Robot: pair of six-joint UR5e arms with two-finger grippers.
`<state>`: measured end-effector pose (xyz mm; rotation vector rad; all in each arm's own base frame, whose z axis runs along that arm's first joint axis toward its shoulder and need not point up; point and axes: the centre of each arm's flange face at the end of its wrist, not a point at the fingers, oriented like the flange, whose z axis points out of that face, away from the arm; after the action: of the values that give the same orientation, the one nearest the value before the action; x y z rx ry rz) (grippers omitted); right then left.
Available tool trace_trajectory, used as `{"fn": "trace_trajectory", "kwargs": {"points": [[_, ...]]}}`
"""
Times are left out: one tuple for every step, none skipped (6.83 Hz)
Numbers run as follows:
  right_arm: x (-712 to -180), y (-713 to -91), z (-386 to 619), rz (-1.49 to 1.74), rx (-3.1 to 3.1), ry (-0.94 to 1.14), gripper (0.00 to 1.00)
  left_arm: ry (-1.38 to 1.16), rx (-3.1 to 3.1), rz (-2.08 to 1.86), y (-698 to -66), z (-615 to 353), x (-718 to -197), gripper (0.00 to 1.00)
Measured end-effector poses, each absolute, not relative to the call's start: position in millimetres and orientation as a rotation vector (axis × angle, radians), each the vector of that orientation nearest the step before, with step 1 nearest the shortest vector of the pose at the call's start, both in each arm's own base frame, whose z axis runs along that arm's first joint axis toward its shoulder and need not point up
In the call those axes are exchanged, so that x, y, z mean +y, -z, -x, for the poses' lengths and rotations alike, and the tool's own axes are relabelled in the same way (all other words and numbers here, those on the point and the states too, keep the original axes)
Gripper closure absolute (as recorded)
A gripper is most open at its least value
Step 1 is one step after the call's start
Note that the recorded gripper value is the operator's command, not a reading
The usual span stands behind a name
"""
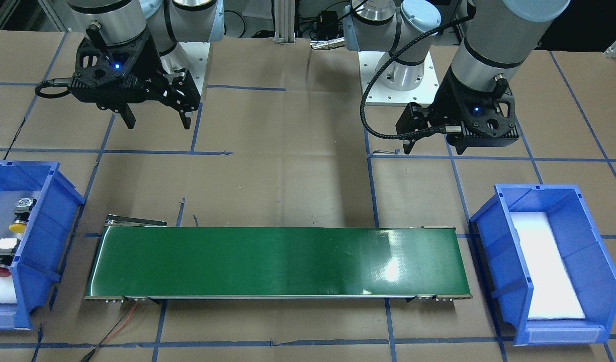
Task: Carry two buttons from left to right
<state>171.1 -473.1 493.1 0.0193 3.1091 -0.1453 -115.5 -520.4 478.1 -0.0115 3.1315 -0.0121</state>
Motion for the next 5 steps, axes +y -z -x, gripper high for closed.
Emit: {"fn": "trace_trajectory", "kwargs": {"points": [[-473.4, -492.8, -171.3, -0.018, 3.109, 0.144, 0.0, 0.011, 3.132, 0.011, -477.8, 115.6, -520.5, 0.0], [-474.0, -492.1, -171.5, -0.017, 3.11, 0.14, 0.0, 0.011, 3.132, 0.01, -477.8, 115.7, -520.7, 0.0], [-475.0, -490.9, -171.4, -0.017, 3.11, 0.136, 0.0, 0.011, 3.132, 0.01, -477.8, 115.7, -520.7, 0.0], [-476.0, -490.1, -171.2, -0.018, 3.11, 0.134, 0.0, 0.011, 3.132, 0.011, -477.8, 115.7, -520.8, 0.0], [-476.5, -489.9, -171.2, -0.018, 3.11, 0.133, 0.0, 0.011, 3.132, 0.011, -477.8, 115.7, -520.8, 0.0]]}}
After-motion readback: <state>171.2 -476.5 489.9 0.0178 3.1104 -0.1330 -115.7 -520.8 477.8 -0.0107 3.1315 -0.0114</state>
